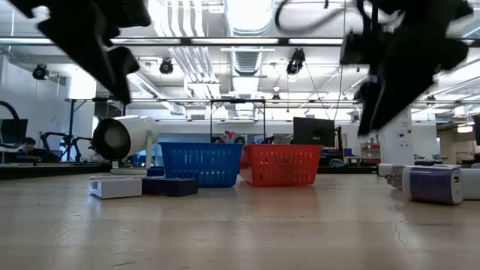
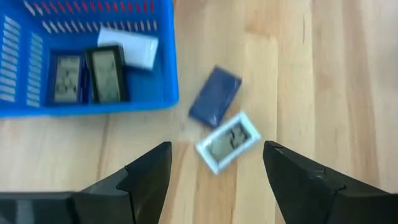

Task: Pick & Place Office items
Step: Put the top pink charger adapter into the red bin

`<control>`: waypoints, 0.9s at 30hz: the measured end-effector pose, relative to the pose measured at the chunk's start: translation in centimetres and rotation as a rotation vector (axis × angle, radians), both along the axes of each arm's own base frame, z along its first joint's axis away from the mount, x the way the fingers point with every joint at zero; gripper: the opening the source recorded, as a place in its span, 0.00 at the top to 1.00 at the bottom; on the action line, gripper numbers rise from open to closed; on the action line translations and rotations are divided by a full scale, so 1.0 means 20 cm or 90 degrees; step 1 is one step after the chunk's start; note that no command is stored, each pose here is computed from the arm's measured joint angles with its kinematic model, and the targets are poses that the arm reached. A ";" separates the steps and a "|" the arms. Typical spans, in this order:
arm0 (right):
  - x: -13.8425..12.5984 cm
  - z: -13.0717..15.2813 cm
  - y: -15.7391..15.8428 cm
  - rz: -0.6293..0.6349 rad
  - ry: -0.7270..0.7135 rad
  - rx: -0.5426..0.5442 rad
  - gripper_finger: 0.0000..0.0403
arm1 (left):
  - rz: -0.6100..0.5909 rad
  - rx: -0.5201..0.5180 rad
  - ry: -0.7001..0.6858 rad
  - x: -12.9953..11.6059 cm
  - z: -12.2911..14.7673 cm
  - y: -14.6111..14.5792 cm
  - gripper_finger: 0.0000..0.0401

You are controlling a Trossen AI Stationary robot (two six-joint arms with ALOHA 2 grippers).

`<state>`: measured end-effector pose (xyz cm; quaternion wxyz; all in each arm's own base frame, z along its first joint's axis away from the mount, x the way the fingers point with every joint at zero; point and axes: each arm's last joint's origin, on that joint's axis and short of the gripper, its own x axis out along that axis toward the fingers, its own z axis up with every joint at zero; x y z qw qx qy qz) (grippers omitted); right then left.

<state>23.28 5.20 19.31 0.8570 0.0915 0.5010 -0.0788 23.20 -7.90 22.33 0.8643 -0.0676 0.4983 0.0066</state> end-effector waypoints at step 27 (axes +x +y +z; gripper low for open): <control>0.04 0.01 0.03 0.031 0.351 0.008 0.26 | 0.069 0.010 0.091 -0.18 -0.30 -0.06 0.36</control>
